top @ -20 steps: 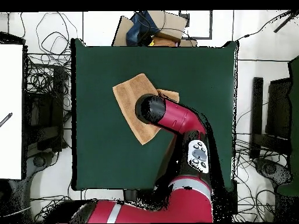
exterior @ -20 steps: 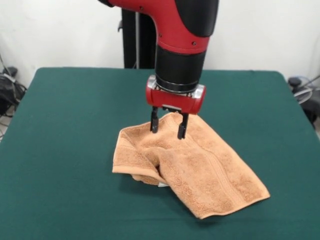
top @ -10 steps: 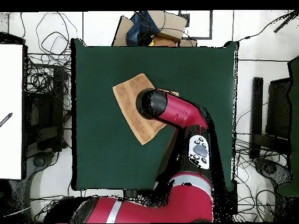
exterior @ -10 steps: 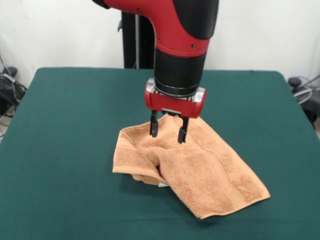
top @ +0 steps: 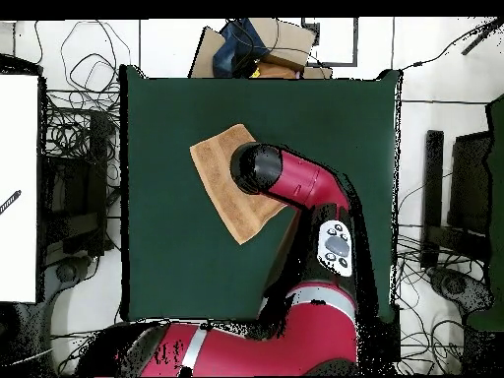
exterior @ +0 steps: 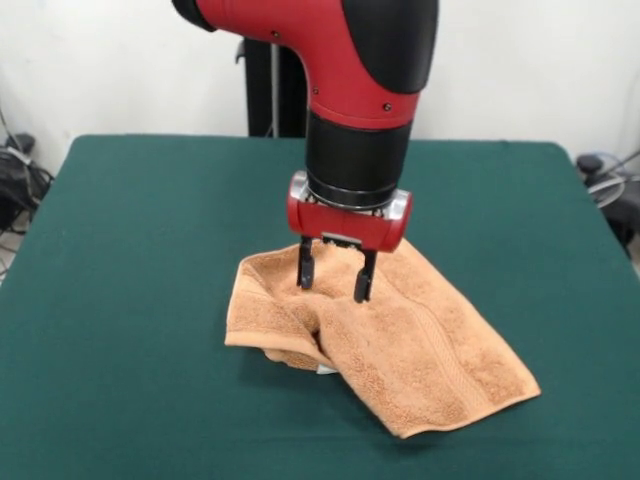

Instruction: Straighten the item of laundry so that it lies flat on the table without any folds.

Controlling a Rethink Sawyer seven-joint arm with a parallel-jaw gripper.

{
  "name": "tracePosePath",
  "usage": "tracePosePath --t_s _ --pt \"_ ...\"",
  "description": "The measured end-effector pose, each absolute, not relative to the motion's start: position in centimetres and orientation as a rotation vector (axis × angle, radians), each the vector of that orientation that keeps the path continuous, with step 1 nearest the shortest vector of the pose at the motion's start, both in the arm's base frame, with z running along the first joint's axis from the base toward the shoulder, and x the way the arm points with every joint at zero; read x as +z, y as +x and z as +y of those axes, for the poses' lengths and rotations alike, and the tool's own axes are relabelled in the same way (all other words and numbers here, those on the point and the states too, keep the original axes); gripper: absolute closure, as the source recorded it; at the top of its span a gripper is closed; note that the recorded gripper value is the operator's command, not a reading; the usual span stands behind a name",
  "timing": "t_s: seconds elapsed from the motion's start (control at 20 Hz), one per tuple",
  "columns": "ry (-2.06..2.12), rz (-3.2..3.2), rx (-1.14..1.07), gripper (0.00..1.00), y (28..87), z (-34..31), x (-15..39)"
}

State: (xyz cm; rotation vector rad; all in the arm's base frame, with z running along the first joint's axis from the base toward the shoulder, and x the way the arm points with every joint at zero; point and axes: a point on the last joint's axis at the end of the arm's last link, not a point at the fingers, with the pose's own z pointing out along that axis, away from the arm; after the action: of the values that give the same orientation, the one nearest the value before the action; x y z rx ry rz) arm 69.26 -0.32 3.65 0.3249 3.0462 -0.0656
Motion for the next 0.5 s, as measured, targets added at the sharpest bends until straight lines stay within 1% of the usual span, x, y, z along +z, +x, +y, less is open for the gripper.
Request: tracePosePath --t_s 0.5 --pt "0.322 3.035 -0.068 0.00 70.5 -0.8 3.0"
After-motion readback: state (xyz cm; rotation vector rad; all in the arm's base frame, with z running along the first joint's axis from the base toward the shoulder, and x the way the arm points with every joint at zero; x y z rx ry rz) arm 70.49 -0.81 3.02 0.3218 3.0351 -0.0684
